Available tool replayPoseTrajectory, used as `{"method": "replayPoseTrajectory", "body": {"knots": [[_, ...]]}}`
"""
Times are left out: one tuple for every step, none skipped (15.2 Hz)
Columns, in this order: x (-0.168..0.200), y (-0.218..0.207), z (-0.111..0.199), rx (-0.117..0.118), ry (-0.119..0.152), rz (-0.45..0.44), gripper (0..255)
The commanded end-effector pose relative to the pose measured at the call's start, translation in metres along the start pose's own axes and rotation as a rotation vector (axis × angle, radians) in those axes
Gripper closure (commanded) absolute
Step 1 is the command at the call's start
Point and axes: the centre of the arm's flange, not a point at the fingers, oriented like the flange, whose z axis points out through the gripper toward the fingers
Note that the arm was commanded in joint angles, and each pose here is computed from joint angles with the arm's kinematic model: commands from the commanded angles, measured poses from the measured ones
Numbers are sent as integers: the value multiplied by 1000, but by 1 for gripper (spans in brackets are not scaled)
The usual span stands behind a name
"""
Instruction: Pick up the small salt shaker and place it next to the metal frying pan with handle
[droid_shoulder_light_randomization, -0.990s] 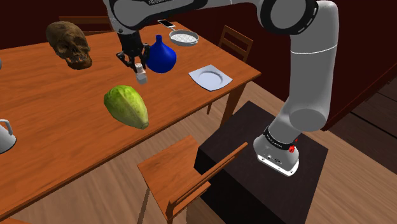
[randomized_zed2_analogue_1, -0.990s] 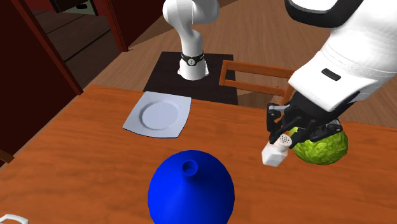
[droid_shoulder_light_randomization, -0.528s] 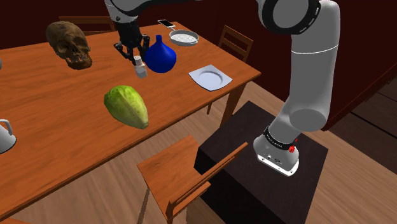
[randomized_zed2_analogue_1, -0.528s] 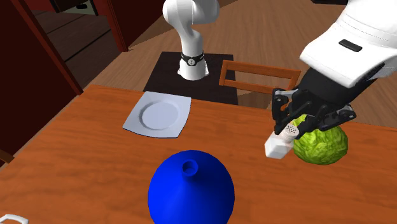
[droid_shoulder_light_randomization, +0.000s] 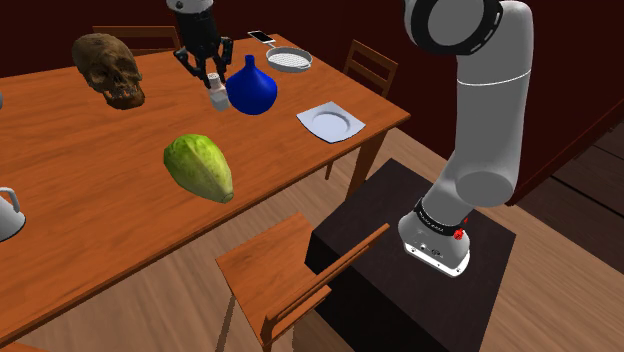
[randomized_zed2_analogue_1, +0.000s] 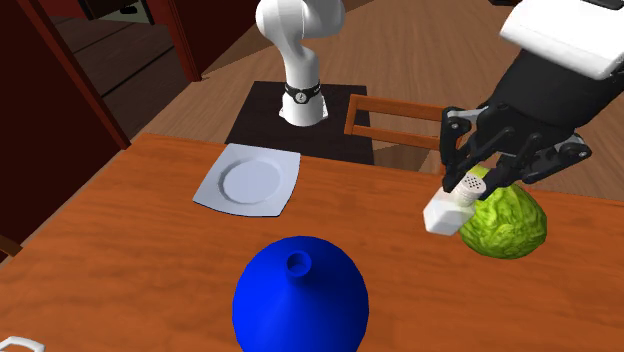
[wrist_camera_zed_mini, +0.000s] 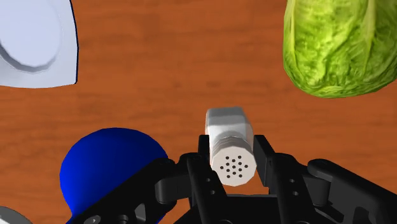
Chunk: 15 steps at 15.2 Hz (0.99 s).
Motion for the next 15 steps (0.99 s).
{"method": "replayPoseTrajectory", "body": {"knots": [[0,1,-11,0,0,0,255],[0,2,-16,0,0,0,255],[0,3,-22,0,0,0,255],[0,3,-27,0,0,0,255],[0,4,-32,0,0,0,255],[0,4,-33,0,0,0,255],[3,16,-30,0,0,0,255],[7,29,-27,0,0,0,255],[11,41,-25,0,0,0,255],[15,53,-22,0,0,0,255],[19,65,-19,0,0,0,255],[23,78,-16,0,0,0,255],[27,90,-13,0,0,0,255],[30,102,-10,0,0,0,255],[34,115,-7,0,0,0,255]]}}
